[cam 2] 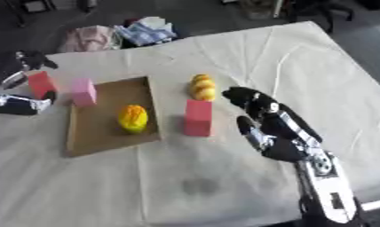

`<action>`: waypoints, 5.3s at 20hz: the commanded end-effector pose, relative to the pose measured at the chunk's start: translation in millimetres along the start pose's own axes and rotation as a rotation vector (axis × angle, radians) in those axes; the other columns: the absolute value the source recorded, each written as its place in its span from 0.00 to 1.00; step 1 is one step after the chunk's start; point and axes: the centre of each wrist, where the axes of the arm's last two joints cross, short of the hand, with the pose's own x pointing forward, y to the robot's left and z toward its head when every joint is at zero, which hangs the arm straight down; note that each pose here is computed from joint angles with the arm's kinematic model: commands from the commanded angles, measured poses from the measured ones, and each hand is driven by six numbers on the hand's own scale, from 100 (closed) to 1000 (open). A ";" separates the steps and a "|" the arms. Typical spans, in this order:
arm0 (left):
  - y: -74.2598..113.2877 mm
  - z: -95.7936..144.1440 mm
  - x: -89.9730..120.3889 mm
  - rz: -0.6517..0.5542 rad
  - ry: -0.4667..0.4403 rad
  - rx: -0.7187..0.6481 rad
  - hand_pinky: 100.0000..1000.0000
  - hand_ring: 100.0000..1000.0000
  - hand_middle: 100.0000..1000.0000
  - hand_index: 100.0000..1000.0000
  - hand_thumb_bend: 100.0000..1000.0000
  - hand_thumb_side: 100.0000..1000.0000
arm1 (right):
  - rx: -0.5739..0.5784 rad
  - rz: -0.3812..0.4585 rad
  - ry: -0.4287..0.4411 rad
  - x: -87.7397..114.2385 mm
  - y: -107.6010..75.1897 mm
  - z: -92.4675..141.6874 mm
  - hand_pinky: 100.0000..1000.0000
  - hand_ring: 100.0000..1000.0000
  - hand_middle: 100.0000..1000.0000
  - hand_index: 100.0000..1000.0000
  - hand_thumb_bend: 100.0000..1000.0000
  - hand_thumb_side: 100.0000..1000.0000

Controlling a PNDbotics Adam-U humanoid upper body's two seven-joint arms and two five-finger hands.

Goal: Pick up objects on the table and place them in the box.

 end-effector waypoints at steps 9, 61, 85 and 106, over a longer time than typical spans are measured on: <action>23.8 15.9 -103.0 0.079 0.358 0.093 0.76 0.76 0.79 0.86 0.04 0.28 | 0.035 0.040 -0.046 14.7 -7.7 -15.7 1.00 0.96 0.84 0.90 0.00 0.32; -30.9 32.6 -124.4 0.074 0.544 0.149 0.55 0.36 0.31 0.55 0.12 0.00 | 0.064 0.069 -0.096 25.7 -13.3 -33.7 1.00 0.96 0.84 0.90 0.00 0.29; 10.0 94.7 19.8 0.087 0.047 0.035 0.57 0.40 0.35 0.58 0.09 0.10 | 0.035 0.071 -0.101 27.2 -14.0 -32.4 1.00 0.96 0.84 0.90 0.00 0.31; -15.5 66.0 4.8 0.110 0.204 0.147 0.58 0.43 0.39 0.62 0.04 0.07 | 0.041 0.065 -0.103 26.5 -12.0 -33.8 1.00 0.95 0.84 0.90 0.00 0.31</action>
